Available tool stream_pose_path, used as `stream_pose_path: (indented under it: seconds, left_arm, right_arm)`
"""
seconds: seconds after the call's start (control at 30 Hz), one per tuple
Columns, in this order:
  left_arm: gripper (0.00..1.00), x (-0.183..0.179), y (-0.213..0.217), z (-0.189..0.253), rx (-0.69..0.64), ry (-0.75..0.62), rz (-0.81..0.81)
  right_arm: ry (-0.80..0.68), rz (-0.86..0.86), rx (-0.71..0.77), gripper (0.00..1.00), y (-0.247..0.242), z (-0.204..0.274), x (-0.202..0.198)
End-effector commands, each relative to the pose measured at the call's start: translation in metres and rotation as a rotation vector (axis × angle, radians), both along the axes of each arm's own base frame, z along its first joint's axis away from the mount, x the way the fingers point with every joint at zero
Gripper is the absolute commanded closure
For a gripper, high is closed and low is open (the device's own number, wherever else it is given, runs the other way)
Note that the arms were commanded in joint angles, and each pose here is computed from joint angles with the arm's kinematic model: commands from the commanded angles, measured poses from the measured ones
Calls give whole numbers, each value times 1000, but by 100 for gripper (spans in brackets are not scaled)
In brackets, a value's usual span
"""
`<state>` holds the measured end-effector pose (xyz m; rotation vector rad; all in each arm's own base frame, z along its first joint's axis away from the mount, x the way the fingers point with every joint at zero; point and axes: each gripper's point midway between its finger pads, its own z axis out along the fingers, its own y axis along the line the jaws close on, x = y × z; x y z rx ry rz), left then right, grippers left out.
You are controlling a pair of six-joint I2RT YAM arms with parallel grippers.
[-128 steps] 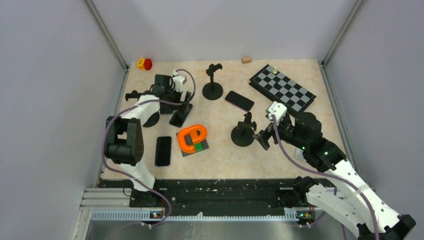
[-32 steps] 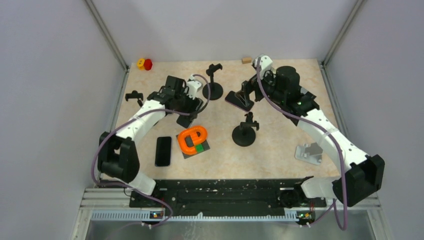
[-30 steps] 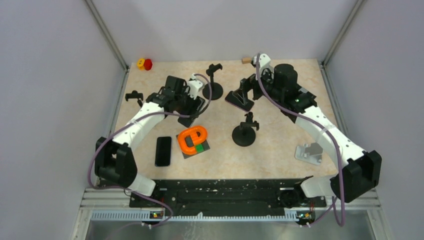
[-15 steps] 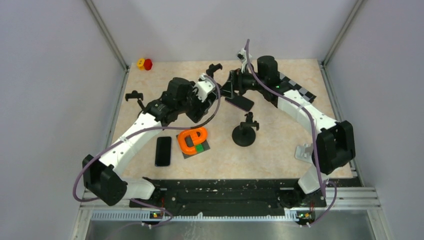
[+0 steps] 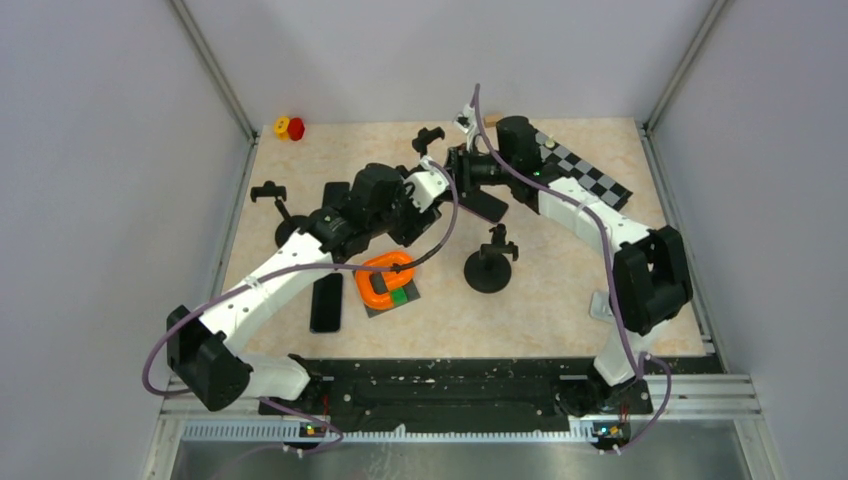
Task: Place the phone on the phone stand
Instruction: Pick up the phone at the center of the board.
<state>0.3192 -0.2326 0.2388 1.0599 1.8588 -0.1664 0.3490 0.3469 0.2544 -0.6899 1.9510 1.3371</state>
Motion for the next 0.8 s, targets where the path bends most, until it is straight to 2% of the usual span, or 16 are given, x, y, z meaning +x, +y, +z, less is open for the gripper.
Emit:
stream_pose_path:
  seconds: [0.0,0.07,0.13,0.23,0.3,0.33,0.37,0.43,0.47,0.5,0.53,0.77]
  left_arm:
    - [100,19,-4,36,-45,-143,50]
    - [100,20,-4,34,-42,-143,60]
    - [100,20,-4,34,-44,-142,66]
    - [100,19,-5,32,-47,-136,66]
    - [100,17,-7,31,-49,-126,53]
    - [96,15,-7,31,-54,-117,49]
    - [86,12,-7,31,-61,-107,47]
    - [58,5,-7,33,-73,-86,28]
    - [40,1,-8,34,-79,-77,12]
    - [18,-4,-9,36,-88,-66,-6]
    - [3,-9,-10,38,-95,-57,-26]
    - [1,-46,-17,71,-152,-5,-183]
  right_arm:
    - [-24,63,52,47,15,17,-6]
    - [-12,78,60,54,17,16,-8]
    - [-6,95,70,67,18,19,-11]
    - [-27,92,75,100,17,28,-11]
    - [-48,81,73,100,13,34,-10]
    - [-60,74,71,100,10,37,-9]
    - [-70,63,69,100,6,40,-8]
    - [-99,47,69,100,-2,47,-6]
    - [-115,40,68,100,-6,51,-5]
    - [-134,31,66,100,-12,55,-4]
    - [-153,26,62,100,-16,58,-4]
    - [-338,73,27,100,-36,85,-29]
